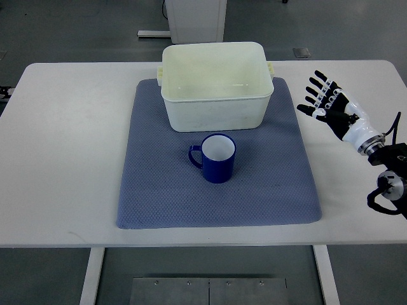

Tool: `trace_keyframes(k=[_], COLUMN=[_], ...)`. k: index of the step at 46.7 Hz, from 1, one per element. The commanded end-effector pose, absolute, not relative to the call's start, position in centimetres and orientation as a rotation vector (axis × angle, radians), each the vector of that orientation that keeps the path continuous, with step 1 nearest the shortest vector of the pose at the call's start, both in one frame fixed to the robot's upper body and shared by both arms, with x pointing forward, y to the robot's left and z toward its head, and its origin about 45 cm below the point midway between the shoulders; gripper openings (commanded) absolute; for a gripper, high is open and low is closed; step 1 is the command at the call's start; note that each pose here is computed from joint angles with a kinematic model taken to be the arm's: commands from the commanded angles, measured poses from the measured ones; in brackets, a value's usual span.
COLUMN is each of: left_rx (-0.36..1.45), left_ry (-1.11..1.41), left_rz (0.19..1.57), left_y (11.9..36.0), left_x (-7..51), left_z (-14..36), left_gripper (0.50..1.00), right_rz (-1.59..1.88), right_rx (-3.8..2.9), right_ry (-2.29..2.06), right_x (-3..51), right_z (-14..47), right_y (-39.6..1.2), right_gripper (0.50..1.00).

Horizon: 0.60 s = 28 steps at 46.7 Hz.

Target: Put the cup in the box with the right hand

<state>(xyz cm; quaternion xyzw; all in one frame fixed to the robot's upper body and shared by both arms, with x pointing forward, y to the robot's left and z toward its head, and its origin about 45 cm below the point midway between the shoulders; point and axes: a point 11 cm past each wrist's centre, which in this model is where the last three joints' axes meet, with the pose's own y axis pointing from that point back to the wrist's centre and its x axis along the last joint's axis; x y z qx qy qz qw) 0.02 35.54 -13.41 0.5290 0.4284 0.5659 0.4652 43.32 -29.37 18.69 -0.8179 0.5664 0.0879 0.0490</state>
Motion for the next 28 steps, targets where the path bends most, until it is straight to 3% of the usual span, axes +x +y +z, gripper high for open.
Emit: trace_keyframes(k=[1,28], left_rx=[1.299,1.300], left_ry=[1.052,1.053], left_rz=[1.390,1.389], left_y=[35.54,35.54], left_x=[0.02,-0.07], left_z=[-13.41,-13.41], left_gripper=[1.000,1.000], right_rz=[0.270,0.269], right_rx=[-2.494,-2.491], right_ry=[1.725,1.732], right_x=[43.30,43.33], right_z=[18.62,18.59], right_y=[-29.31,-29.46], right_gripper=[1.000,1.000])
